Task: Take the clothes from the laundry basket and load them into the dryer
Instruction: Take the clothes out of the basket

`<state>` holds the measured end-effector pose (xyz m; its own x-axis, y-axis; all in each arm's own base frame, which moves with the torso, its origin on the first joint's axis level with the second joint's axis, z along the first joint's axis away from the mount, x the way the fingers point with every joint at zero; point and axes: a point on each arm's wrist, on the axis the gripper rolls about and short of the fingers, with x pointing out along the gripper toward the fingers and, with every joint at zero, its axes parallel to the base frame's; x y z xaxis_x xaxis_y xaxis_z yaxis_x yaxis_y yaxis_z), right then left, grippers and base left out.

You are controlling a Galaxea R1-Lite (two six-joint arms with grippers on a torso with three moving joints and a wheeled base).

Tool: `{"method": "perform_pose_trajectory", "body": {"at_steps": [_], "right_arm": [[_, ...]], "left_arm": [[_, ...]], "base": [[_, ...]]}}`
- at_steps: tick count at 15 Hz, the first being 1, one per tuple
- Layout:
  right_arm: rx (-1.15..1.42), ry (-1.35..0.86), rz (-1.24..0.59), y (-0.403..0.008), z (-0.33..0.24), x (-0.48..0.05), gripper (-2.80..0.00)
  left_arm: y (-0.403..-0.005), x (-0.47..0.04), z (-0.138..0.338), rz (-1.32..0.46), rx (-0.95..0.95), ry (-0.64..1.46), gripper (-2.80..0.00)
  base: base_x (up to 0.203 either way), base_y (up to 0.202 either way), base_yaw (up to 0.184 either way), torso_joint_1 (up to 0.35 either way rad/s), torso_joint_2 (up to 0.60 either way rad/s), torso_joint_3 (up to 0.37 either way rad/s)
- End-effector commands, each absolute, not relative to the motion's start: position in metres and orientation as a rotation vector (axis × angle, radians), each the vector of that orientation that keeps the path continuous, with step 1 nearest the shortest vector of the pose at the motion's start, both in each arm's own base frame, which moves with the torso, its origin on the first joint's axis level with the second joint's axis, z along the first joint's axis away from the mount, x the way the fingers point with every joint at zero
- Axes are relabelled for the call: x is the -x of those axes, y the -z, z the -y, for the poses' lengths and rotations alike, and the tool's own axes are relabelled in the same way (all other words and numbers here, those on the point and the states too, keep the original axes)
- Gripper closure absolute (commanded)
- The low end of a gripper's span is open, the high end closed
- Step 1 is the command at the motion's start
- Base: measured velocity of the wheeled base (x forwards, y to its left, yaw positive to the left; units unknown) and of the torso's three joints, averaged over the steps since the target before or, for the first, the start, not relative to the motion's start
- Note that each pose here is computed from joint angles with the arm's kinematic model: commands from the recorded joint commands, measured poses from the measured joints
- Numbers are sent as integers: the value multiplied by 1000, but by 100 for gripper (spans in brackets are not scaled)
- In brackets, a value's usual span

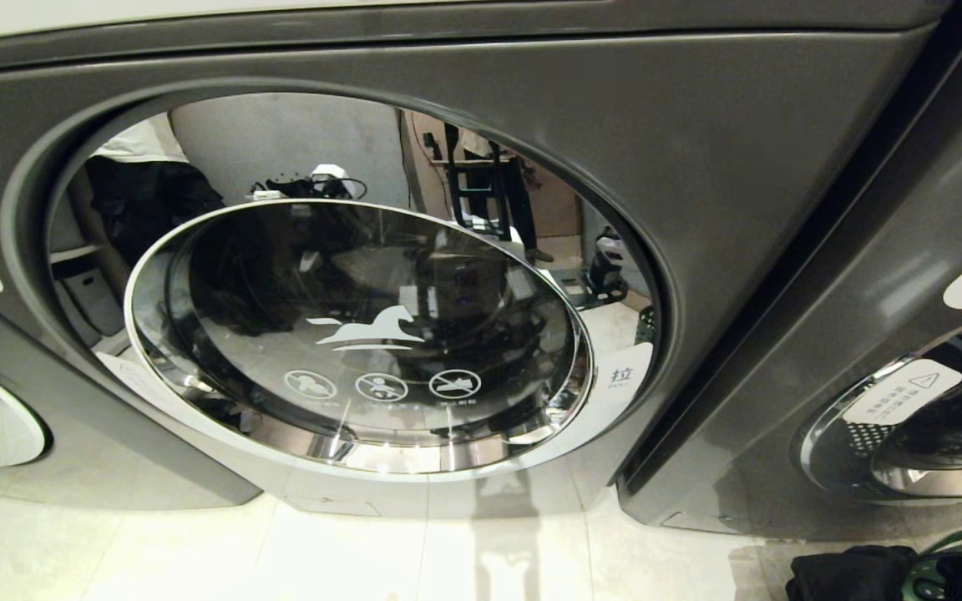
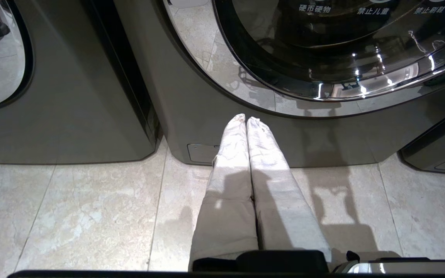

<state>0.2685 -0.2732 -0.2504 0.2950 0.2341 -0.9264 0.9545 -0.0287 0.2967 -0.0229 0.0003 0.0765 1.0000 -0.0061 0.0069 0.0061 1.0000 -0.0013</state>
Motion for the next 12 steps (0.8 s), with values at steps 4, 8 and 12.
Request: {"method": "perform_pose_trajectory", "body": {"at_steps": [4, 8, 12], "right_arm": [[-1544, 869, -1250, 250, 264, -261, -280], [-1561, 850, -1263, 249, 261, -259, -280], [-1548, 831, -1305, 249, 257, -255, 0]], "left_arm": [[-77, 23, 0, 8, 2, 5, 0], [-77, 23, 0, 8, 2, 6, 0], [-77, 23, 0, 8, 2, 5, 0]], "base": [[0, 0, 0, 0, 0, 0], [0, 0, 0, 0, 0, 0], [0, 0, 0, 0, 0, 0]]}}
